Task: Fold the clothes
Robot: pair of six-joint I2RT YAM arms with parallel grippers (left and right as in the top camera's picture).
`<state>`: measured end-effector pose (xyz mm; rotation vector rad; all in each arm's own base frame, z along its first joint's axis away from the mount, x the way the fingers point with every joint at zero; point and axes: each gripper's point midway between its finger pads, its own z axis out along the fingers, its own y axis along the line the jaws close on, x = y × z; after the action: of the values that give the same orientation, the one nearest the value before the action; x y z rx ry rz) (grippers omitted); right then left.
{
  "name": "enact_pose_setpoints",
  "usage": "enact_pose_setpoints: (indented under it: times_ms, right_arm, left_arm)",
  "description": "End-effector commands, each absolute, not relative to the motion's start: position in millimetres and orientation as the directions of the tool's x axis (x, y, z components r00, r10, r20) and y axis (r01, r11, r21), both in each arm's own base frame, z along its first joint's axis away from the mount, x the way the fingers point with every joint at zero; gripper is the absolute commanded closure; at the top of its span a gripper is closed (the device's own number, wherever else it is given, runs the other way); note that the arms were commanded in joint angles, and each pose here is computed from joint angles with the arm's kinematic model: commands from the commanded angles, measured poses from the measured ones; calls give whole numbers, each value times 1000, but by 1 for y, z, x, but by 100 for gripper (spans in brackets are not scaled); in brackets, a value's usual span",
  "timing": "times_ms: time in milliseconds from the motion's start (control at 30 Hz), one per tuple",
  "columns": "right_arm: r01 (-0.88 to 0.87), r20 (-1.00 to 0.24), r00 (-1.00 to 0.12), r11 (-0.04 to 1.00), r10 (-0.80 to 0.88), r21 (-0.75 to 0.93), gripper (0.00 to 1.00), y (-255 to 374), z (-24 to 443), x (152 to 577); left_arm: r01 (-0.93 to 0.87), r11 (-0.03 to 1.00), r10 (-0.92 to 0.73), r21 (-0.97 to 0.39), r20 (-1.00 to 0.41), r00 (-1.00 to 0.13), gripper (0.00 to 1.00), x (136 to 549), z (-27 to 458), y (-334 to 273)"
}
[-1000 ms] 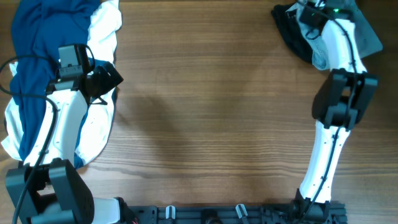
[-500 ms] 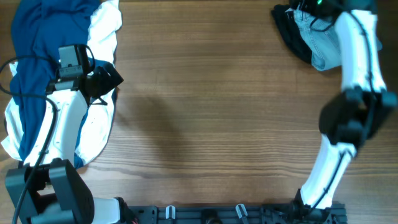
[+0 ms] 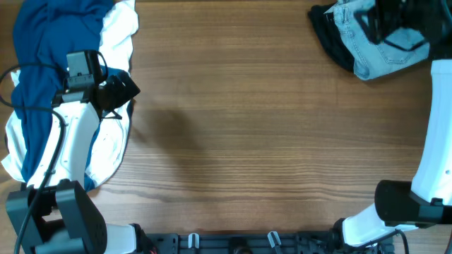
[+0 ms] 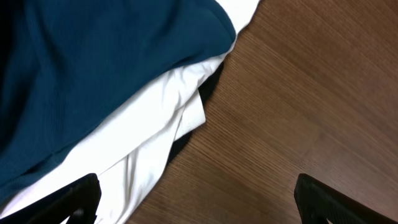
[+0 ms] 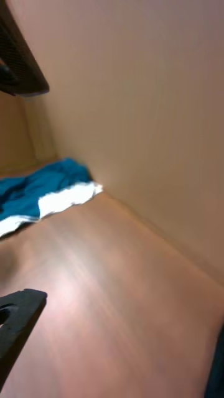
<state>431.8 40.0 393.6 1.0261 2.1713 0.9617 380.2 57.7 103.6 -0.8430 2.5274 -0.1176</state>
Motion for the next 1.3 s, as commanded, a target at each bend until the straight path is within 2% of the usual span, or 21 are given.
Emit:
enact_pose_setpoints:
  times_ms: [0,167,233,367,500,600,800,933,1033,1267]
  right_arm:
    - [576,-258,-499,539,827,614,0,2,353,422]
    - [582,-598,-427,712,679,392,0,-9,381,386]
    - [583,-660,-391,728,641,361,0,-10,392,369]
    - [534,-695,-279,709,663,461,0,-24,397,352]
    - [316,-784,-279,824,555,471,0,-21,374,352]
    - [238,-832,-228,858,505,455,0,-21,344,339]
    - [184,-855,-116,856,506,482,0,-22,251,290]
    - [135,-865,-24,859,502,494,0,-21,214,268]
    - [134,-866,-5,858,500,495,0,-21,188,258]
    - [121,-878,-17,873,479,473,0,-18,158,251]
  left_arm:
    - [-553,801,-595,-228,-398,-698,0,381,100,58]
    - [-554,801,-595,-228,-397,-698,0,381,100,58]
    - [-554,801,-595,-228,-397,-698,0,381,100,58]
    - [-554,801,-595,-228,-397,-698,0,381,100,58]
    - [-554,801,-595,-228,-397,-698,0,381,100,58]
    - [-554,801,-595,-228,-397,-698,0,381,100,58]
    - [-554,801,-595,-228,-397,-698,0,381,100,58]
    - [-554,801,-595,-228,-397,-698,0,381,100,58]
    - [-554,801,-595,-228,-397,-698,0,381,100,58]
    - [-553,801,-595,-228,-398,-698,0,381,100,58]
